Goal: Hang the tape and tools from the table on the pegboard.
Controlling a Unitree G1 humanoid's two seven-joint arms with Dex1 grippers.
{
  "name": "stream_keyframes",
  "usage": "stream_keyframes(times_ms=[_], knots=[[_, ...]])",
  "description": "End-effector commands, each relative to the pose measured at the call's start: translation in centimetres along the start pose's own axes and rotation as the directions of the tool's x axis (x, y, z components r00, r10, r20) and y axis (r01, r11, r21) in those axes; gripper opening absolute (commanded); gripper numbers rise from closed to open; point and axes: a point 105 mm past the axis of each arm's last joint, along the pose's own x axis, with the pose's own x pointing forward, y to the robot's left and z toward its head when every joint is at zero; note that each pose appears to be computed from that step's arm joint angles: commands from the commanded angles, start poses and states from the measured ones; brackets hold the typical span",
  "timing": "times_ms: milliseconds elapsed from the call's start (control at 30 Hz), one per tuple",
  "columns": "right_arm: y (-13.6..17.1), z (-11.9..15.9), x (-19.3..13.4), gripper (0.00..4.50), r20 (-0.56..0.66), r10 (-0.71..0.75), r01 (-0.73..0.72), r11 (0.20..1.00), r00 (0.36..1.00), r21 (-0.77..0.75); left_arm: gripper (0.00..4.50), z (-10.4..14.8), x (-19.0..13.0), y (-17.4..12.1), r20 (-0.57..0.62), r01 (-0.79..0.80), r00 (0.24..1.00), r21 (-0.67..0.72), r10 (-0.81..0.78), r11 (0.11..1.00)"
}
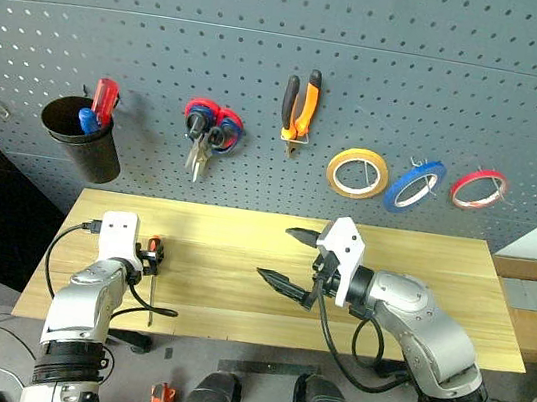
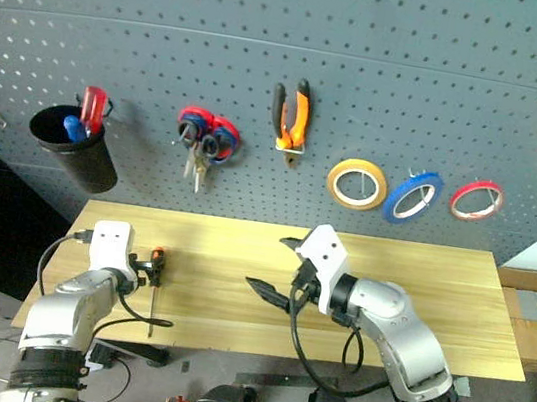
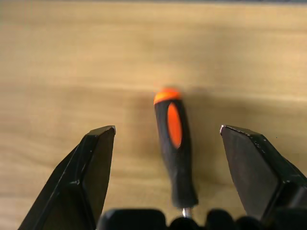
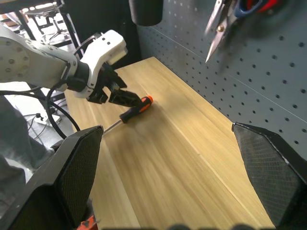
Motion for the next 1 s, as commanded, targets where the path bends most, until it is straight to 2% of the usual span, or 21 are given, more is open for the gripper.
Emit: stream_keyframes(times_ms=[33, 133, 600, 700, 867, 933, 1000], knots=[[0.5, 1.4, 0.0, 4.5, 0.037, 0.009, -0.008, 0.999, 0.999, -0.041, 3.75, -1.3, 0.0, 1.0, -0.072, -0.037, 0.997, -0.028, 0.035, 0.999], [0.5, 1.7, 0.0, 4.5, 0.041, 0.008, -0.006, 0.999, 0.999, -0.044, 3.75, -2.1, 0.2, 0.3, -0.106, -0.002, 0.994, -0.045, -0.003, 0.999], [-0.1, 2.8, 0.1, 4.5, 0.051, -0.023, 0.026, 0.998, 0.998, -0.052, 3.75, -2.4, 1.3, -0.6, -0.128, -0.011, 0.992, -0.057, 0.003, 0.998], [0.0, 2.5, 0.1, 4.5, 0.038, -0.016, 0.018, 0.999, 0.999, -0.05, 3.16, -2.8, 1.5, 0.0, -0.156, -0.053, 0.986, -0.021, 0.049, 0.998], [0.5, 2.7, 0.1, 4.5, 0.046, 0.019, -0.017, 0.999, 0.999, -0.045, 1.41, -0.8, 1.3, -0.7, -0.062, -0.037, 0.997, 0.077, 0.042, 0.996], [0.4, 2.9, 0.1, 4.1, 0.051, 0.023, -0.02, 0.999, 0.998, -0.047, 0.69, -0.5, 0.8, -0.7, -0.042, -0.04, 0.998, 0.11, 0.045, 0.993], [0.4, 3.1, 0.1, 3.62, 0.061, 0.028, -0.025, 0.999, 0.998, -0.045, 0.53, -0.1, 0.4, -0.7, -0.013, -0.037, 0.999, 0.129, 0.039, 0.991]])
